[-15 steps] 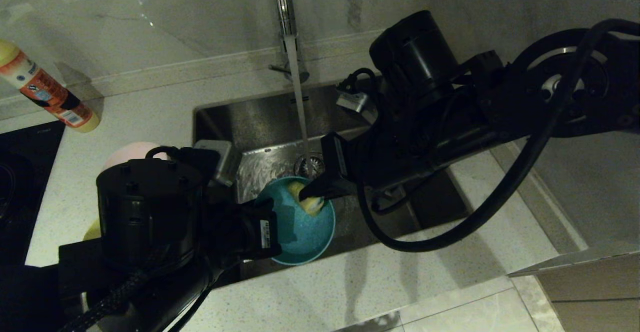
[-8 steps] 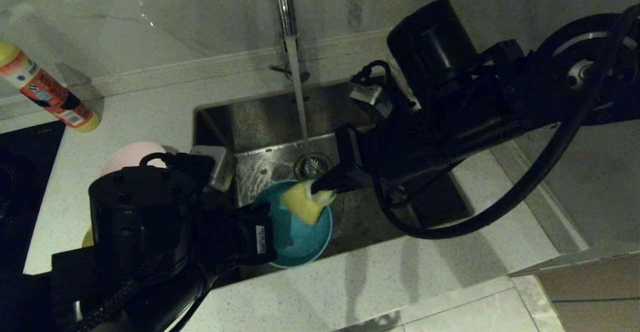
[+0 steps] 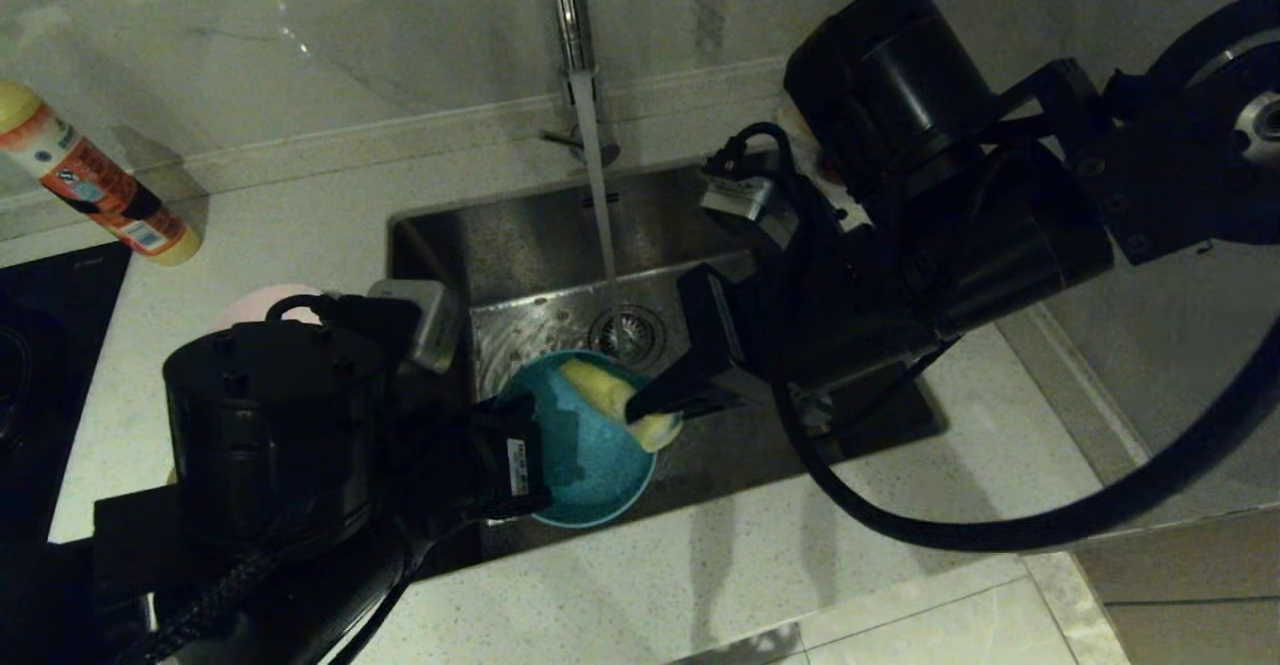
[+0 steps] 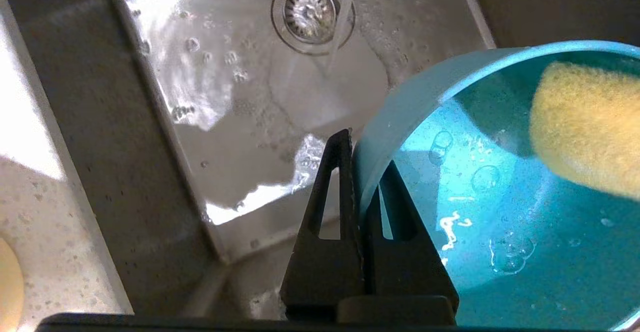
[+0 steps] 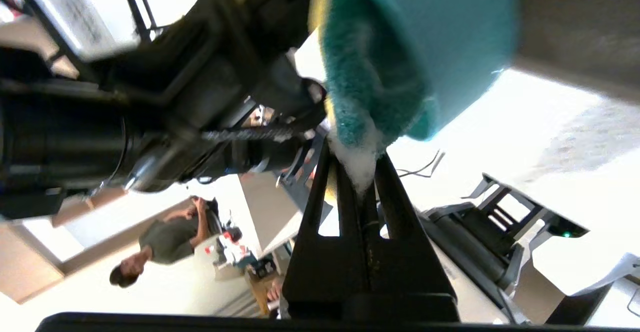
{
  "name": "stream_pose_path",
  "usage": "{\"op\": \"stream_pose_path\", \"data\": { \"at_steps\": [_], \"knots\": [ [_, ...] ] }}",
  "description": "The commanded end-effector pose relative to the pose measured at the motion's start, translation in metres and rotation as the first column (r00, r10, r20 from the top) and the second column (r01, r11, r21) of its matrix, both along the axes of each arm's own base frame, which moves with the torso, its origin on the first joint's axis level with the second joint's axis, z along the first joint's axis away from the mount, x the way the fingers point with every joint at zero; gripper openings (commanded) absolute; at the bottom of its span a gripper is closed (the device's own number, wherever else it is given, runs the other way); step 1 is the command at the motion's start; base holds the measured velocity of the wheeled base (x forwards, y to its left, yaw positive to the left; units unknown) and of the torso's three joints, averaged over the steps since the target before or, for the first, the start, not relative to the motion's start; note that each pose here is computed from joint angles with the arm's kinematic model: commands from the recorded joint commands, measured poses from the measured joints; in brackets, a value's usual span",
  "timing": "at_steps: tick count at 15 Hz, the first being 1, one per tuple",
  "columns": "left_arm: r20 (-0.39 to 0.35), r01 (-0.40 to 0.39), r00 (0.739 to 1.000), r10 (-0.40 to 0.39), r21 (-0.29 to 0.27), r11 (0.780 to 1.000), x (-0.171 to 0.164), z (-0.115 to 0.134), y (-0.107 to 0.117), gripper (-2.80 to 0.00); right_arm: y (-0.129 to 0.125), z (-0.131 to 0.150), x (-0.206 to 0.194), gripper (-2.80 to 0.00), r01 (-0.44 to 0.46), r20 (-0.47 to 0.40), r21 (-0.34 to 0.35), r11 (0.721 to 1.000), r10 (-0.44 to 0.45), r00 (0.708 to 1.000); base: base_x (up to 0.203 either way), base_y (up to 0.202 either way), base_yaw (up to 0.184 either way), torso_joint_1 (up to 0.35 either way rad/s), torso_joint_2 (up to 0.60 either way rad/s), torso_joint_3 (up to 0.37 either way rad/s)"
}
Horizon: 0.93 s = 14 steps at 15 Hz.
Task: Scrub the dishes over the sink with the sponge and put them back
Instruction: Wipe the bowl
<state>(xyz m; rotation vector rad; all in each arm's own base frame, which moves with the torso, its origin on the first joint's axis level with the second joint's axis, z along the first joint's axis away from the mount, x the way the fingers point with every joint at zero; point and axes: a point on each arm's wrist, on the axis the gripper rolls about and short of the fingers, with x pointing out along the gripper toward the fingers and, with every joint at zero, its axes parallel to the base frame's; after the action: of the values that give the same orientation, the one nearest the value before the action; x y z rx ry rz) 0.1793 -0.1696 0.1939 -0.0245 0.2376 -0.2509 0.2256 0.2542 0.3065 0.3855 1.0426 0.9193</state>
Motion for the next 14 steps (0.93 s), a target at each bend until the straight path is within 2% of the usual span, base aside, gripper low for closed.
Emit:
{"op": "stream_pose_path", "data": {
  "at_steps": [1,9,14],
  "knots": [
    [0.016,-0.005,1.000,0.005,-0.017,1.000,0.002,0.005,-0.002,-2.80,0.008,-0.001,-0.012,-2.80,-0.040,-0.016,-0.007,0.999,0.040,0.999,0.000,0.000,0.000,0.000,0.00,0.000],
    [0.035,-0.023,0.999,0.024,-0.035,0.999,0.005,0.012,-0.004,-2.80,0.031,-0.030,-0.006,-2.80,-0.071,-0.072,-0.067,0.995,0.066,0.995,0.000,0.000,0.000,0.000,0.00,0.000],
    [0.045,-0.023,0.999,0.025,-0.042,0.999,0.006,0.015,-0.005,-2.80,0.039,-0.034,0.000,-2.80,-0.073,-0.073,-0.063,0.995,0.068,0.995,0.000,0.000,0.000,0.000,0.00,0.000]
  ]
}}
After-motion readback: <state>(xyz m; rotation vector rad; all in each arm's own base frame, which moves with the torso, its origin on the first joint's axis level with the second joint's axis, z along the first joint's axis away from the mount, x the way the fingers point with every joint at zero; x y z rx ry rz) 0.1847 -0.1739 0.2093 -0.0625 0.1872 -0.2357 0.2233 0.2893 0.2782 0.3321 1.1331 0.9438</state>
